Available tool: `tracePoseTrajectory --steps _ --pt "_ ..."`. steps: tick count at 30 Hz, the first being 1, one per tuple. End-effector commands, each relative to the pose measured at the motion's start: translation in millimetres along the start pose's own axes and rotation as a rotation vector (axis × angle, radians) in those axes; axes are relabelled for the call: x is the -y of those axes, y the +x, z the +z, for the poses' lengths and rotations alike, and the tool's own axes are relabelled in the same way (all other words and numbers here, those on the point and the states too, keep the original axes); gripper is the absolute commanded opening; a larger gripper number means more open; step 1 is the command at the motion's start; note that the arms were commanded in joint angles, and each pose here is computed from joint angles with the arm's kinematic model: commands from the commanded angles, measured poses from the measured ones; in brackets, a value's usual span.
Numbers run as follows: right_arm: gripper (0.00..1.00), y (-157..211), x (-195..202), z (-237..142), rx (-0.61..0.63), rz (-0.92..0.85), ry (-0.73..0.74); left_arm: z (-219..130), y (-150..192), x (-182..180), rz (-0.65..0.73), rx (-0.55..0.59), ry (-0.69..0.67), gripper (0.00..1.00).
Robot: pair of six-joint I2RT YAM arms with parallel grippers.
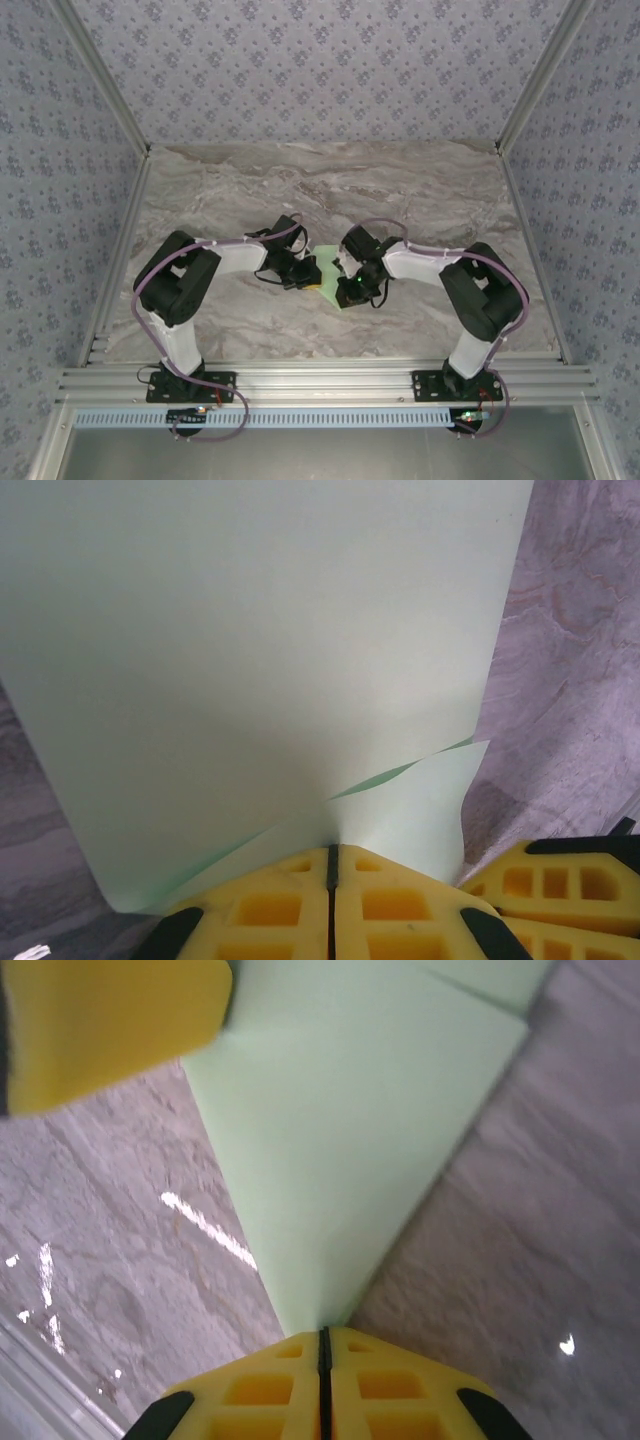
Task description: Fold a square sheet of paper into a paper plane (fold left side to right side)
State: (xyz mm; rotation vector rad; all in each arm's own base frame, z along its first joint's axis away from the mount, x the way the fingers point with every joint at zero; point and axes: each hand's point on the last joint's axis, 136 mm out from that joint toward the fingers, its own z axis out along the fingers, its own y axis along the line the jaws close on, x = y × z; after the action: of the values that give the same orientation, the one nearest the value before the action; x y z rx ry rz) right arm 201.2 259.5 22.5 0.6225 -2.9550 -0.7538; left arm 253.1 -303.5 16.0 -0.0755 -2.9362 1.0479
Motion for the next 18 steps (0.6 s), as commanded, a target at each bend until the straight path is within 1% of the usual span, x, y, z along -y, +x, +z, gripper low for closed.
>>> tracePoseTrajectory --steps 1,4,6,10,14,18 --pt "0.1 0 -12 -25 0.038 -0.015 0.003 11 15 -40 -0.044 -0.039 -0.154 0.06" --pt "0.1 -13 -30 -38 0.094 -0.025 -0.055 11 15 -40 -0.042 -0.038 -0.154 0.06" --pt "0.1 -21 -39 -41 0.121 -0.021 -0.098 11 15 -40 -0.042 -0.039 -0.153 0.06" --pt "0.1 -28 -50 -27 0.119 -0.007 -0.143 11 15 -40 -0.043 -0.039 -0.153 0.06" --pt "0.1 -29 -44 -5 0.077 0.02 -0.124 11 15 -40 -0.042 -0.039 -0.152 0.06" --pt "0.1 -25 -31 8 0.045 0.053 -0.089 10 15 -40 -0.042 -0.037 -0.151 0.06"
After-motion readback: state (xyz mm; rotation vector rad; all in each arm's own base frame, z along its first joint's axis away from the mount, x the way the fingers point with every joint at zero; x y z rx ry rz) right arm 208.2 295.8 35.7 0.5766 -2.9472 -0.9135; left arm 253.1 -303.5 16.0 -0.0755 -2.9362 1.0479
